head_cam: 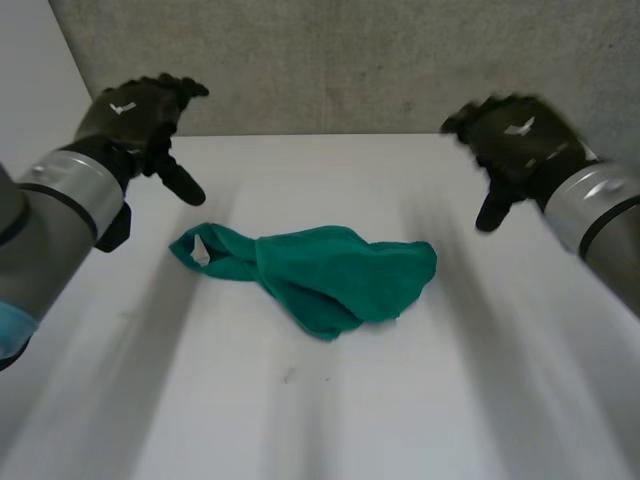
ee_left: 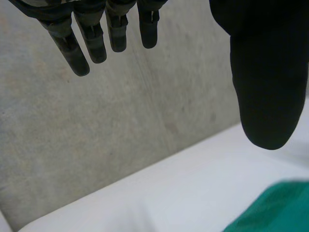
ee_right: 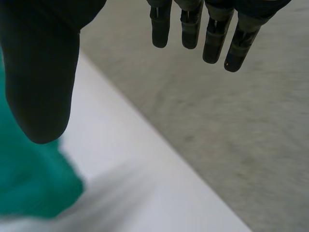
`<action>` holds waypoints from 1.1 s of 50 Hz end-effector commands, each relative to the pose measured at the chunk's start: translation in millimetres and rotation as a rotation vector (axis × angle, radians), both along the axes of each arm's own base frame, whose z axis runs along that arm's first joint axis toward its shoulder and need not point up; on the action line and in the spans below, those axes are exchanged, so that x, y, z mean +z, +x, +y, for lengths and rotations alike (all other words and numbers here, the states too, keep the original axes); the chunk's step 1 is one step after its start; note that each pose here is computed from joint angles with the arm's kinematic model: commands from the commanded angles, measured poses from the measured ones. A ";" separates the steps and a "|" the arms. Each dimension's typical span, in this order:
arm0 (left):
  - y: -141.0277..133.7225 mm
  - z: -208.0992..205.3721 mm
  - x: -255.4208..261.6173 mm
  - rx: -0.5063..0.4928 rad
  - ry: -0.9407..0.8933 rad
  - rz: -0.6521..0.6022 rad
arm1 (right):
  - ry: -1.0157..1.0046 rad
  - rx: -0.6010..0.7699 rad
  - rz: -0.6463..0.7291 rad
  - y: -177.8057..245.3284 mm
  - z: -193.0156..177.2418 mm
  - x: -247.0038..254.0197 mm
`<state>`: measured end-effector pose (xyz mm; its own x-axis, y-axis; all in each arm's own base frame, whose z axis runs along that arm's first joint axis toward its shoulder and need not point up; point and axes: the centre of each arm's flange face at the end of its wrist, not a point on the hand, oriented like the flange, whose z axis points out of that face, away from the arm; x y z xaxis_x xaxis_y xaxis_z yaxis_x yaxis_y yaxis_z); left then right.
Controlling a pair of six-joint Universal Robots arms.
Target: Fold the towel.
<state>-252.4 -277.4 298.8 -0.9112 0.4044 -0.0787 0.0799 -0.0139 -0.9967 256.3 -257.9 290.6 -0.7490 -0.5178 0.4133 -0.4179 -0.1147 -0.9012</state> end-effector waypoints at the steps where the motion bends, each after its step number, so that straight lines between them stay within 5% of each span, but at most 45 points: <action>1: -2.5 -38.2 -45.2 0.017 -0.072 -0.283 | -0.007 0.267 0.260 50.7 41.2 -42.8; 14: -1.2 -93.3 -128.2 0.035 0.003 -0.363 | -0.071 0.477 0.340 119.9 39.4 -116.6; 22: -8.3 -108.6 -174.8 -0.004 0.037 -0.371 | -0.116 0.407 0.347 138.6 16.2 -149.7; 34: -16.1 -111.7 -178.0 -0.061 -0.015 -0.345 | -0.171 0.327 0.353 144.0 -9.7 -154.3; 41: -19.0 -115.2 -174.5 -0.053 -0.068 -0.331 | -0.134 0.171 0.061 119.7 -16.1 -69.7; 44: -23.1 -113.3 -173.6 -0.056 -0.084 -0.327 | -0.045 0.070 -0.215 84.1 -26.2 -21.4; 46: -23.8 -112.1 -172.4 -0.055 -0.084 -0.326 | -0.023 0.028 -0.281 67.8 -32.5 -11.0; 49: -25.8 -108.5 -171.2 -0.058 -0.084 -0.329 | -0.005 -0.039 -0.326 42.3 -41.6 -2.0; 55: -23.6 -91.0 -134.5 -0.029 -0.126 -0.315 | 0.117 -0.184 -0.172 -9.0 -53.5 -15.9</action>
